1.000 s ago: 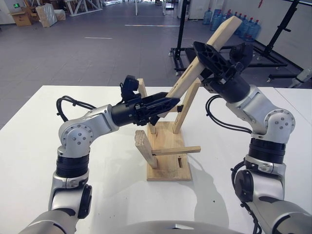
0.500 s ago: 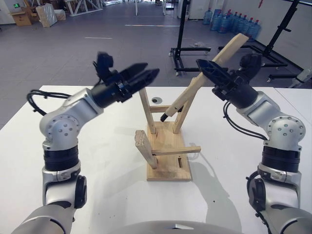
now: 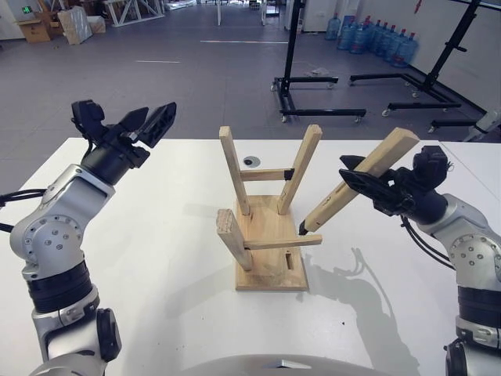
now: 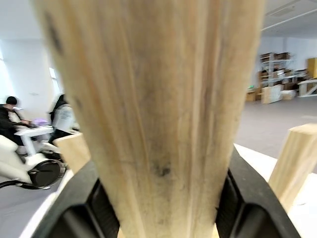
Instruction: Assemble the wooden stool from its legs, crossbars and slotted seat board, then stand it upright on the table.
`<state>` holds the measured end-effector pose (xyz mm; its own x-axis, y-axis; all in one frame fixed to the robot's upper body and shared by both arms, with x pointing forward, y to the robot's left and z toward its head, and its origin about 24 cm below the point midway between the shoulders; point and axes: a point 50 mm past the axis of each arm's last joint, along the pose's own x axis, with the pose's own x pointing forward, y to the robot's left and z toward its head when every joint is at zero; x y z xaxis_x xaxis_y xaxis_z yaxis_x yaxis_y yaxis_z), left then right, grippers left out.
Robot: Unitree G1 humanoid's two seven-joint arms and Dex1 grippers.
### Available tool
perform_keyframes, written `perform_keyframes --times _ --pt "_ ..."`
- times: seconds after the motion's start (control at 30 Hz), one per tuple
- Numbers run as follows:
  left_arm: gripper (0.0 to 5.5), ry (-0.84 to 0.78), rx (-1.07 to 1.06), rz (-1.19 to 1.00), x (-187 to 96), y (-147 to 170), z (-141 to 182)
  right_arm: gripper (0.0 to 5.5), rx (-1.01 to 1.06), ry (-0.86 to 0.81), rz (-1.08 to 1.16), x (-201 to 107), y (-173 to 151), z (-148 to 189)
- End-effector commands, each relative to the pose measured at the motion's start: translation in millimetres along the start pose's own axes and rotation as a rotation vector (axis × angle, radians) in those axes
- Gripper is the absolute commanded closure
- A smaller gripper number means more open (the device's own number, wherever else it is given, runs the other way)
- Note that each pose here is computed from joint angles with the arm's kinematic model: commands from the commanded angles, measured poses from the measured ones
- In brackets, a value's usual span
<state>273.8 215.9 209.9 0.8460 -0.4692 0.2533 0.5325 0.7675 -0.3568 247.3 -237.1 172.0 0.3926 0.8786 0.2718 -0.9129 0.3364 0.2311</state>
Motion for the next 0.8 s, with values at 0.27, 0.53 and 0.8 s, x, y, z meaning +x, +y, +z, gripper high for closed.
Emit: perform_keyframes --times 0.27,0.53,0.8 --pt "0.52 0.083 0.015 -0.008 -2 17 -14 3.45 0.037 -0.149 0.028 -23 -12 -25" --pt "0.52 0.129 0.013 -0.034 2 19 -20 3.45 -0.11 -0.114 0.158 -17 -3 -48" --pt "0.52 0.146 0.02 -0.047 4 17 -22 3.45 -0.097 -0.083 0.221 -16 1 -53"
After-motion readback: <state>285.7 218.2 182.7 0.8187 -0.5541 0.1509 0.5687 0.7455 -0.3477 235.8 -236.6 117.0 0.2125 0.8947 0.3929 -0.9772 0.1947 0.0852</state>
